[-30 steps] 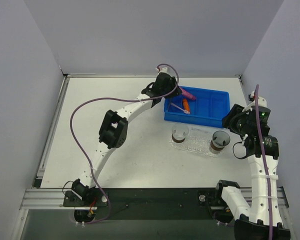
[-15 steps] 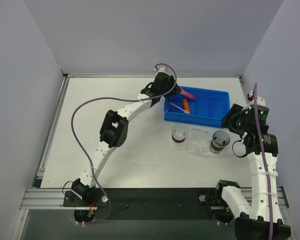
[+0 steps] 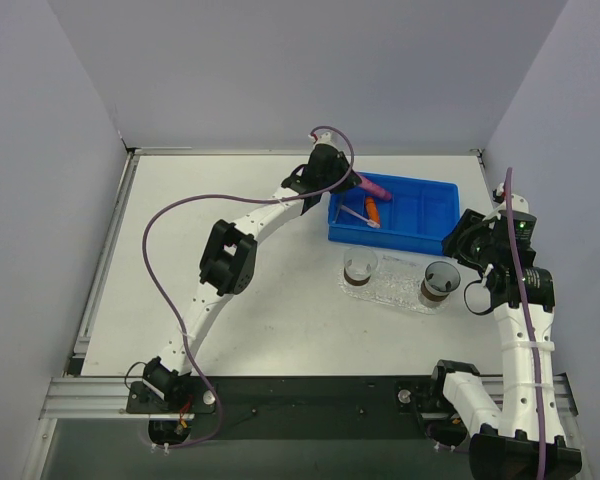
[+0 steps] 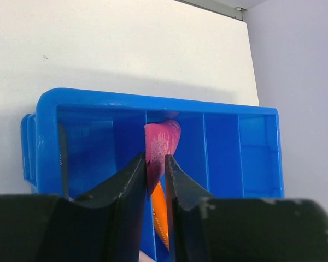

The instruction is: Prepare toiletry sets of a toothbrush and toothpaste on the tray

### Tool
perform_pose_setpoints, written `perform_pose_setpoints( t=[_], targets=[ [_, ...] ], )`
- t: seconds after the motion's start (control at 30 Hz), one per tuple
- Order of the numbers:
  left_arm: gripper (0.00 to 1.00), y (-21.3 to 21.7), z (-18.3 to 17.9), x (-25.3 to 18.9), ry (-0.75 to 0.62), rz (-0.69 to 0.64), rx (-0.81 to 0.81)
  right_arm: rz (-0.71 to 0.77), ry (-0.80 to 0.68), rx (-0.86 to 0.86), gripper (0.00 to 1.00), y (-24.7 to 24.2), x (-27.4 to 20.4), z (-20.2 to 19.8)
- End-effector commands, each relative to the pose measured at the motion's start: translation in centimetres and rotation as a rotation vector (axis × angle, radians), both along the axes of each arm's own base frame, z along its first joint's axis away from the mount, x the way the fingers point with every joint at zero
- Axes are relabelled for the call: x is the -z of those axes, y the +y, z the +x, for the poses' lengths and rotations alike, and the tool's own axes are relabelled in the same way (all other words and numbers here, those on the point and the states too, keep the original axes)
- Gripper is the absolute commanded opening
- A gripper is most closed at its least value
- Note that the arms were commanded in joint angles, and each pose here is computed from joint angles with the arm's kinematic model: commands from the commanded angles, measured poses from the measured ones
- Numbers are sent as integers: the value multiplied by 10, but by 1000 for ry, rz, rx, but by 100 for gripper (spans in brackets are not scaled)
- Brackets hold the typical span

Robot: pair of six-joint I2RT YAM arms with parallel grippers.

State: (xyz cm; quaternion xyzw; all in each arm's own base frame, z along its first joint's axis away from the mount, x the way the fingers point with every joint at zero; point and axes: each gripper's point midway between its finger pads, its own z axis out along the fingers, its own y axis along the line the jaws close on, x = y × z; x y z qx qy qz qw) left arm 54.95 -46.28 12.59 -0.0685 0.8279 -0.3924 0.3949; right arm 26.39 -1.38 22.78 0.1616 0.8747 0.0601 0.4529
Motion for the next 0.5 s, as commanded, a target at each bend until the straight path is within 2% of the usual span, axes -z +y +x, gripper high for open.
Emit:
perform_pose_setpoints(
  t=[0.0, 0.07, 0.1, 0.13, 0.3, 0.47],
  targets=[
    [21, -9, 9, -32, -77, -75, 21, -3, -3, -17, 47, 2, 1, 2],
    [13, -9, 9, -34, -80, -78, 24, -3, -4, -16, 47, 2, 0, 2],
    [2, -10, 8, -35, -82, -81, 30, -4, -4, -15, 47, 2, 0, 2],
    [0, -10, 8, -37, -87, -82, 31, -6, -7, -14, 47, 2, 0, 2],
    [0, -12, 9, -53, -118, -108, 43, -13, -6, -10, 47, 1, 0, 0],
    [0, -11, 7, -90, -214, -105, 73, -21, -15, -4, 47, -1, -3, -1]
  ],
)
